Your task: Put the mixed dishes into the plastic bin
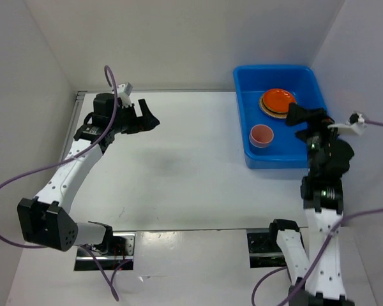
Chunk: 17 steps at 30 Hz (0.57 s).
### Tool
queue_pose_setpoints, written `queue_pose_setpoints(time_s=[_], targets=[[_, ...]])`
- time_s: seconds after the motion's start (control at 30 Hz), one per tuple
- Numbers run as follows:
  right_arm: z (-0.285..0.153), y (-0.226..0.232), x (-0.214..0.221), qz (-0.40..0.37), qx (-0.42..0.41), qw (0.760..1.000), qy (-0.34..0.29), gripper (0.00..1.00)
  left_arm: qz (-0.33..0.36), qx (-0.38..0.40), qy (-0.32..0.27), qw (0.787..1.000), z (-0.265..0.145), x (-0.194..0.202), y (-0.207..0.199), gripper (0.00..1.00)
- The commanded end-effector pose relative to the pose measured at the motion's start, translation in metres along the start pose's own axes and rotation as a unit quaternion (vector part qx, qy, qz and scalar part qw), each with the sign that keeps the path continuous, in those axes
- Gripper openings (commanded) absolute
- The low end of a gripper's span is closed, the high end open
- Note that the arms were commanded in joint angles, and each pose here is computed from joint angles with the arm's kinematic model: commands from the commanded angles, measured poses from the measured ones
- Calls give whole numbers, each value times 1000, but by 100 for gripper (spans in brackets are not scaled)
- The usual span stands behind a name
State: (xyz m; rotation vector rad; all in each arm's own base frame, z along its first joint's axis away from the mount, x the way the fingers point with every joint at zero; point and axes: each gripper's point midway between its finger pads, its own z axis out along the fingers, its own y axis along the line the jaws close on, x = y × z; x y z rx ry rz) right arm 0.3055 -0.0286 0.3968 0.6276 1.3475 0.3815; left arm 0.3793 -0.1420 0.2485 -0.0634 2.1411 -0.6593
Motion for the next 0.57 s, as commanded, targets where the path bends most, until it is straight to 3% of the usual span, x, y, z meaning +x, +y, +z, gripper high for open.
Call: queue_pose_setpoints(time_s=[0.0,0.23,0.53], targets=[[-36,19,17,-9,-86,996,17,99,31,19,-7,999,-19,4,-11,100],[-99,15,25,16,-124,992,-11,99,28,26,5,999,-32,39,-12,100],[-116,-3,56,30,-126,991,12,99,28,16,-24,999,-46,48,-15,100]])
